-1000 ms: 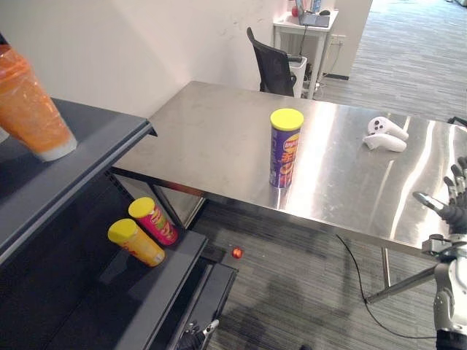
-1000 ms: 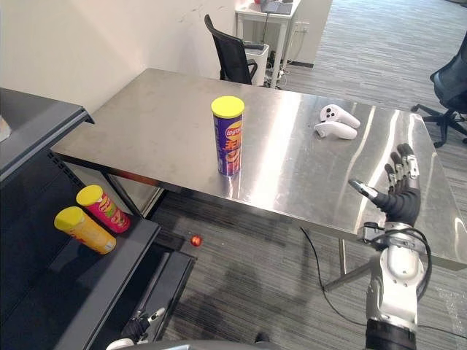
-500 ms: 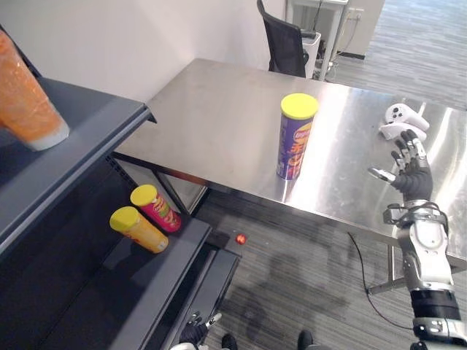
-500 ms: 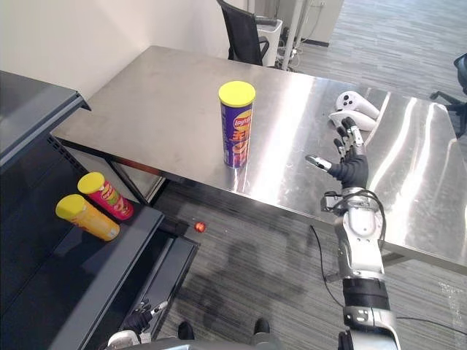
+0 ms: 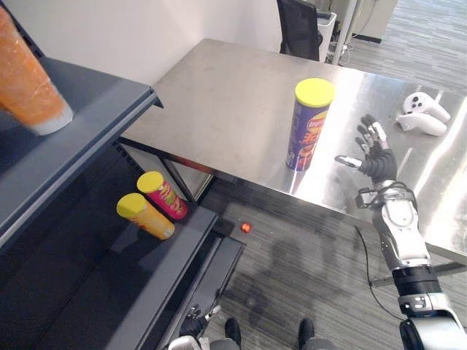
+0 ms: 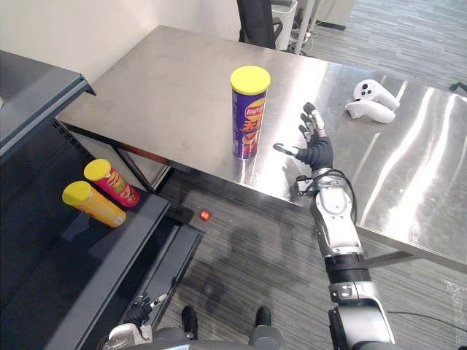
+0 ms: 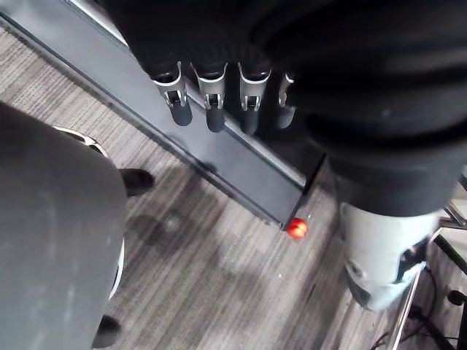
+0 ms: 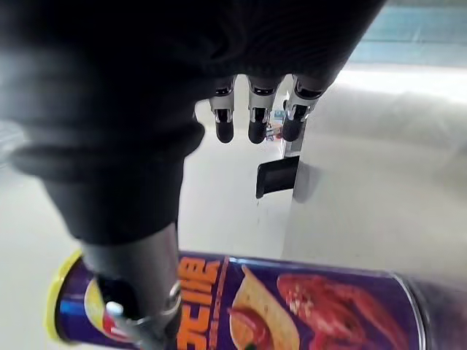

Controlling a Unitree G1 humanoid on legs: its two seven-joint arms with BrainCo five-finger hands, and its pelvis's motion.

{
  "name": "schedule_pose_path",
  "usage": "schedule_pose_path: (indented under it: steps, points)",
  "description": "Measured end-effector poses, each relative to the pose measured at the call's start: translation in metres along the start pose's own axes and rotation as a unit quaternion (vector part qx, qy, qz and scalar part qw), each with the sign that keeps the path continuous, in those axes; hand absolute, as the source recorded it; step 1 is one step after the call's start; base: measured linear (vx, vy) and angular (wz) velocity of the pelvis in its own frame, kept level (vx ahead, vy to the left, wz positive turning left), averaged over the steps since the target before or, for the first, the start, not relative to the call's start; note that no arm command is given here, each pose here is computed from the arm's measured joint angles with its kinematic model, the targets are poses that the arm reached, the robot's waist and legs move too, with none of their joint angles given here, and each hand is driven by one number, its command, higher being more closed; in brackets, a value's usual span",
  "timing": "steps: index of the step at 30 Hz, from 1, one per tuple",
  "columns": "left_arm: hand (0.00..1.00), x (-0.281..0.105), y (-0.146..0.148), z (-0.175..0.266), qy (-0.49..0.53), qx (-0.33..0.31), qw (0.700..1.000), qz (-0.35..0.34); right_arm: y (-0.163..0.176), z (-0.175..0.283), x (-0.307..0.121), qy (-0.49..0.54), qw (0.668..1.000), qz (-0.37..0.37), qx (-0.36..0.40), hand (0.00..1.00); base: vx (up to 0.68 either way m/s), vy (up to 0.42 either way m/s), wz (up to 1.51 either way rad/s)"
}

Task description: Put the gum and the chips on the shelf.

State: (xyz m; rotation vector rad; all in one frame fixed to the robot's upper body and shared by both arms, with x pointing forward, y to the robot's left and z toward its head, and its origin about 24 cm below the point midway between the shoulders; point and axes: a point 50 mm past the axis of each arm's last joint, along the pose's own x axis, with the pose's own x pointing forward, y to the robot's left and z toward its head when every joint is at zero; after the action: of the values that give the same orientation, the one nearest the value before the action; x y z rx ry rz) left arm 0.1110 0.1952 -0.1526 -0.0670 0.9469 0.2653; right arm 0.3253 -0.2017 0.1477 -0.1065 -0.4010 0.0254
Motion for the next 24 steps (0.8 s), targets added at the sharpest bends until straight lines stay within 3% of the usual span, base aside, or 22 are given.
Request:
schedule_pose_path:
  steps: [11,24]
  points:
    - [0.0,0.002,0.004,0.01,-0.02,-0.002,1.0,0.006,0.022,0.019,0.019,-0.036,0.999,0.032,0.01,0.0,-0.04,0.004,0.04]
    - [0.0,0.002,0.004,0.013,-0.025,-0.006,1.0,0.011,0.025,0.022,0.039,-0.033,0.999,0.013,0.016,0.0,0.0,-0.001,0.0]
